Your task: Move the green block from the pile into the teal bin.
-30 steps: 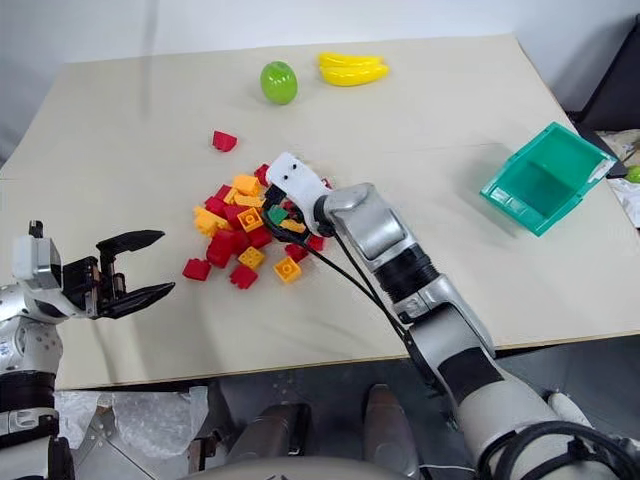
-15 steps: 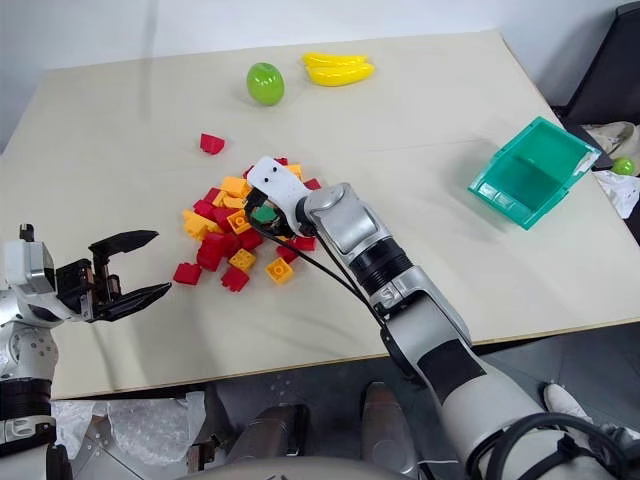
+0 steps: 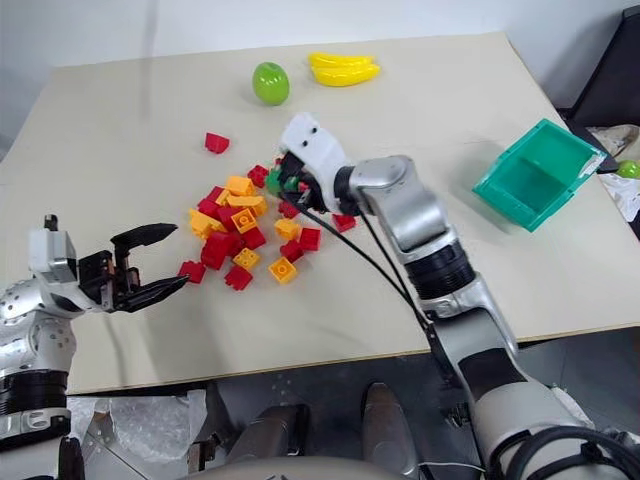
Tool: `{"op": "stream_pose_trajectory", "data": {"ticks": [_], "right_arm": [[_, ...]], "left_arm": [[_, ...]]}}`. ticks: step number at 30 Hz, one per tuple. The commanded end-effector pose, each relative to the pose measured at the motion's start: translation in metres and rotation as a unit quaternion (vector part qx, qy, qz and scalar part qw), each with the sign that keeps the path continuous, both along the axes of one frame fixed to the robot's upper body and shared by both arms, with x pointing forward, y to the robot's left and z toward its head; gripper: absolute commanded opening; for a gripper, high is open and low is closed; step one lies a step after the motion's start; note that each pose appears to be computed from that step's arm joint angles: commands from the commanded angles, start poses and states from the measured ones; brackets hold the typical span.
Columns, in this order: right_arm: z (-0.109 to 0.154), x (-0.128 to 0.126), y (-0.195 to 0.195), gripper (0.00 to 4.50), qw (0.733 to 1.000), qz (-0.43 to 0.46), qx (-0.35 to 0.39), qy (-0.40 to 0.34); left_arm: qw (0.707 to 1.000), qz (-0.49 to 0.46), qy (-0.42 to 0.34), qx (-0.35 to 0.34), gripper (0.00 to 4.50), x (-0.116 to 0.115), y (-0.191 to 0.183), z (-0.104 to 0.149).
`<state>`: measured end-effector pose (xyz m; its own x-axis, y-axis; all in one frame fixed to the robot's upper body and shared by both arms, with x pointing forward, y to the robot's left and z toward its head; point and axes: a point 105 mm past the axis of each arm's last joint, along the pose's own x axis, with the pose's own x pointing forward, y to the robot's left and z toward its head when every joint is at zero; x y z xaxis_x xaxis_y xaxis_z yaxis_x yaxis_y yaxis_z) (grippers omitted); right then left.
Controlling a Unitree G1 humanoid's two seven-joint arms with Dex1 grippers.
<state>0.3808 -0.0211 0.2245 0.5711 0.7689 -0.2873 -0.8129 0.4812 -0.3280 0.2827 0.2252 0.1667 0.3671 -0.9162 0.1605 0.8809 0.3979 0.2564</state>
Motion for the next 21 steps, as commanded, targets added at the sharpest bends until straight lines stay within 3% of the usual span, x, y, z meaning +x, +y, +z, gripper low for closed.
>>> {"op": "stream_pose_trajectory", "data": {"ticks": [1,6,11,16,20,21], "right_arm": [[0.034,-0.002,-0.084,1.46,0.994,-0.046,-0.006,-0.096],[0.046,0.002,-0.176,1.46,0.975,-0.140,-0.104,-0.135],[0.061,0.004,-0.271,1.46,0.931,-0.287,-0.183,-0.134],[0.061,0.009,-0.325,1.46,0.889,-0.385,-0.219,-0.117],[0.047,0.020,-0.339,1.46,0.871,-0.423,-0.225,-0.108],[0.042,0.022,-0.341,1.81,0.869,-0.430,-0.223,-0.101]], "left_arm": [[0.999,-0.003,-0.011,0.030,4.50,0.019,-0.041,0.003],[1.000,-0.005,-0.001,0.021,4.50,0.037,-0.072,0.007],[0.999,-0.020,-0.030,0.037,4.50,0.052,-0.103,0.016],[0.996,-0.051,-0.036,0.068,4.50,0.058,-0.128,0.016],[0.994,-0.062,-0.047,0.080,4.50,0.065,-0.143,0.023],[0.993,-0.065,-0.049,0.080,4.50,0.067,-0.146,0.025]]}}
